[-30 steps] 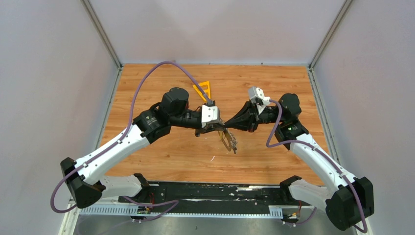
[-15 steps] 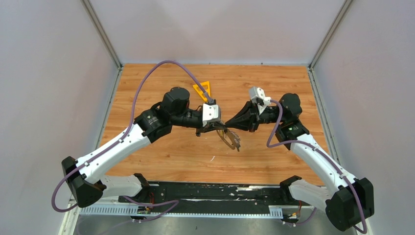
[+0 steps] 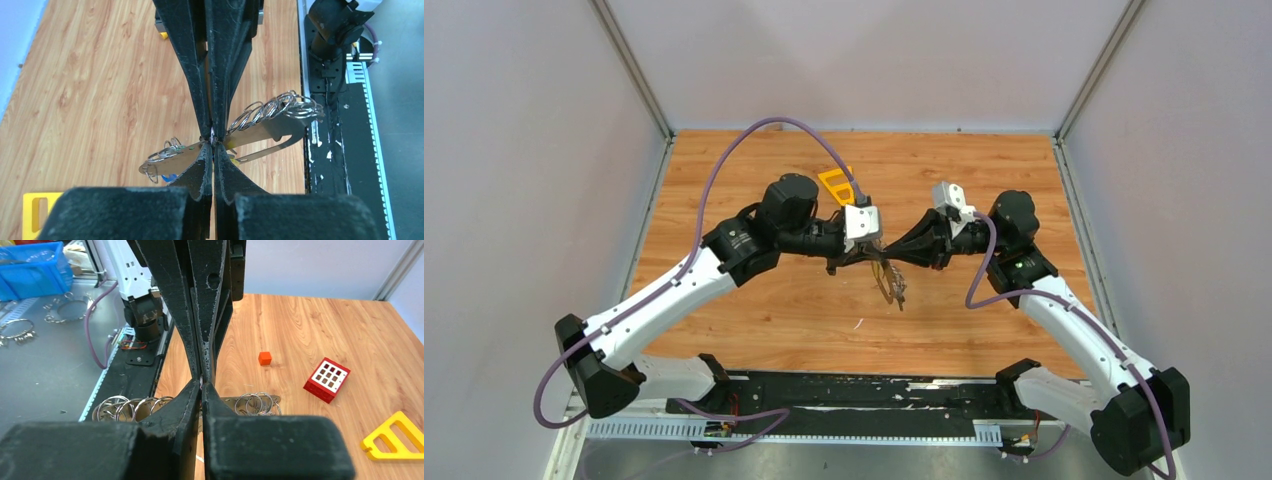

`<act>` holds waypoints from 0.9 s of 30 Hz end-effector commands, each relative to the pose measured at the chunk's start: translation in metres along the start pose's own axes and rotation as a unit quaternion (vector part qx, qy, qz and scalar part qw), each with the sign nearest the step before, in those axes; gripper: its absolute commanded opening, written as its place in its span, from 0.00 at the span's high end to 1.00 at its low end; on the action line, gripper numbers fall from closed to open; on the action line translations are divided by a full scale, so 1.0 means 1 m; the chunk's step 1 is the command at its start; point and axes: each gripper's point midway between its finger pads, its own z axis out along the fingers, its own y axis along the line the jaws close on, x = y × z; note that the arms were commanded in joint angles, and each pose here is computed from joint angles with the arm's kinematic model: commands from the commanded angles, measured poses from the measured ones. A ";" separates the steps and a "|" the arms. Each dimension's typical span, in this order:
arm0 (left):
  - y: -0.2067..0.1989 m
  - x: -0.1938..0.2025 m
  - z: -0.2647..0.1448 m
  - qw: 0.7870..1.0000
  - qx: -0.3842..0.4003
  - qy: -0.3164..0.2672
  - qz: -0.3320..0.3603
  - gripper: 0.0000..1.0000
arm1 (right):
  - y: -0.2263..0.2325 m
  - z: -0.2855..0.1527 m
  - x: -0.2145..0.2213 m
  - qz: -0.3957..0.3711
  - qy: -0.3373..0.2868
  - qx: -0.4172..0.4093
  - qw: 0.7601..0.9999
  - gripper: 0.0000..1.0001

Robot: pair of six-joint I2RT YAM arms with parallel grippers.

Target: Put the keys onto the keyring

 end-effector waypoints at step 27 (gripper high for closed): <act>0.015 0.008 -0.013 0.981 -0.045 0.182 -0.042 1.00 | -0.004 0.004 0.003 -0.020 0.008 0.005 1.000 0.58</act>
